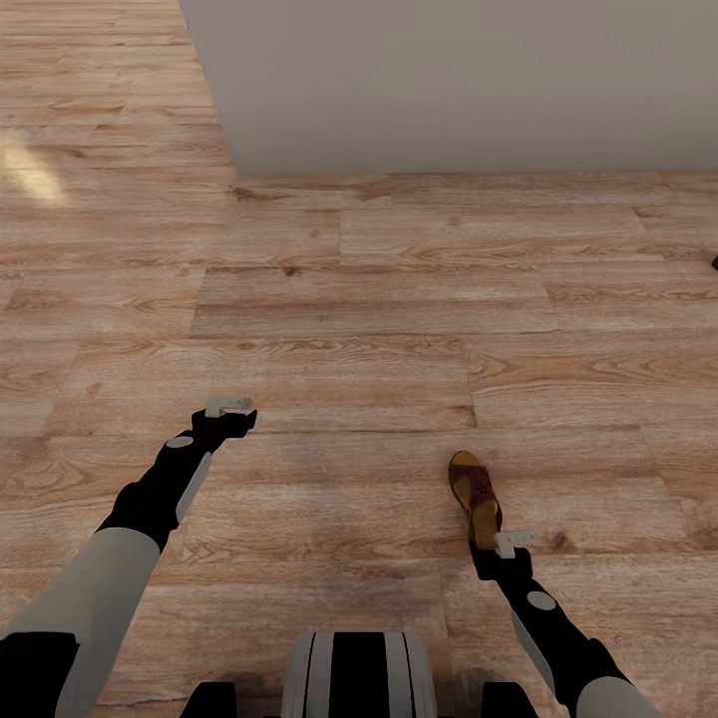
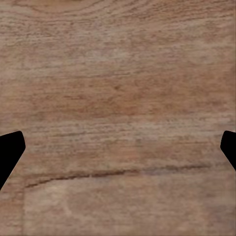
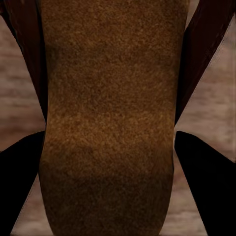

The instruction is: Pick up the two gym shoes and the two sandals from the corridor floor and place them onto the hallstand (shoe rack) in the corridor, making sure they are on the rack and not on the floor. Arrange them so the two gym shoes are next to each other and the two sandals are next to each other.

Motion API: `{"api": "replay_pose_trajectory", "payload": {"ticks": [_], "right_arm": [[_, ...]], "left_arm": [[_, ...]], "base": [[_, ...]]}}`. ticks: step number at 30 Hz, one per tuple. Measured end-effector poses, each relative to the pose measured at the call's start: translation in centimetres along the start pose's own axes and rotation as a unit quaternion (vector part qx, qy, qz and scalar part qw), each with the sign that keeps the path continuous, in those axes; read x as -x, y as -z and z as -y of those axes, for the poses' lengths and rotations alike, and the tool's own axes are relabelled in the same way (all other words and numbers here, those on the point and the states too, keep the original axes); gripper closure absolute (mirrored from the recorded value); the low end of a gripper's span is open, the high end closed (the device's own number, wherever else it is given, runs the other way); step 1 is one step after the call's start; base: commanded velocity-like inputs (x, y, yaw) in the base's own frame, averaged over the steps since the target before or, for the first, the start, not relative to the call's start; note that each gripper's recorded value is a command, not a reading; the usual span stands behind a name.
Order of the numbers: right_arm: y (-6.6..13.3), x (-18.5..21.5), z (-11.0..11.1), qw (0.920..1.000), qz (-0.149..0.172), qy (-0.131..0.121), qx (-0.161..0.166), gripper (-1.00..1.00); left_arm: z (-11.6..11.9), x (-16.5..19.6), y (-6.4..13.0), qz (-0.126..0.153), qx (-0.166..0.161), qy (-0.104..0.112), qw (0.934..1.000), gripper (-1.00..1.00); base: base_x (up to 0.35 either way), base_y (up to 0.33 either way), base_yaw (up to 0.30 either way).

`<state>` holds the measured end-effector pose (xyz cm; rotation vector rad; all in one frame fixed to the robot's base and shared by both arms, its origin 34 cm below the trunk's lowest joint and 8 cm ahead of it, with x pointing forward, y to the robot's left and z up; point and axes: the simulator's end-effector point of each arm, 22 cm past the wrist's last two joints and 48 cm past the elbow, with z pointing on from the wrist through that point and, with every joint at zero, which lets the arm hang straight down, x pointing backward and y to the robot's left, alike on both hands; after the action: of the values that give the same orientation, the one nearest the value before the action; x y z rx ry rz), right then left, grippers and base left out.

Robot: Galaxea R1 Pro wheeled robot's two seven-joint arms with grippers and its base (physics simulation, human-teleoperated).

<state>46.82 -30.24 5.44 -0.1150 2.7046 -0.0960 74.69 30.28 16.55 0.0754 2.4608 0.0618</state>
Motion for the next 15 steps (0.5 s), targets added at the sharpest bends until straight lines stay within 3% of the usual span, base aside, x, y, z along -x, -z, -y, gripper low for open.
{"api": "replay_pose_trajectory", "payload": {"ticks": [4, 5, 15], "right_arm": [[0.0, 0.0, 0.2, 1.0, 0.0, 0.001, -0.002, 1.0], [0.0, 0.3, 0.2, 1.0, 0.004, 0.002, 0.0, 1.0], [0.5, 2.0, 0.2, 0.9998, 0.018, 0.0, -0.001, 1.0]], "left_arm": [[0.1, 0.0, 0.0, 0.0, 0.0, 0.0, 1.0, -1.0], [0.2, 3.6, 0.7, 0.035, -0.001, -0.001, 0.9994, -1.0], [-0.2, 5.5, 1.8, 0.049, 0.004, -0.002, 0.9988, -1.0]], "base": [[0.0, 0.0, 0.0], [0.0, 0.0, 0.0], [0.0, 0.0, 0.0]]}}
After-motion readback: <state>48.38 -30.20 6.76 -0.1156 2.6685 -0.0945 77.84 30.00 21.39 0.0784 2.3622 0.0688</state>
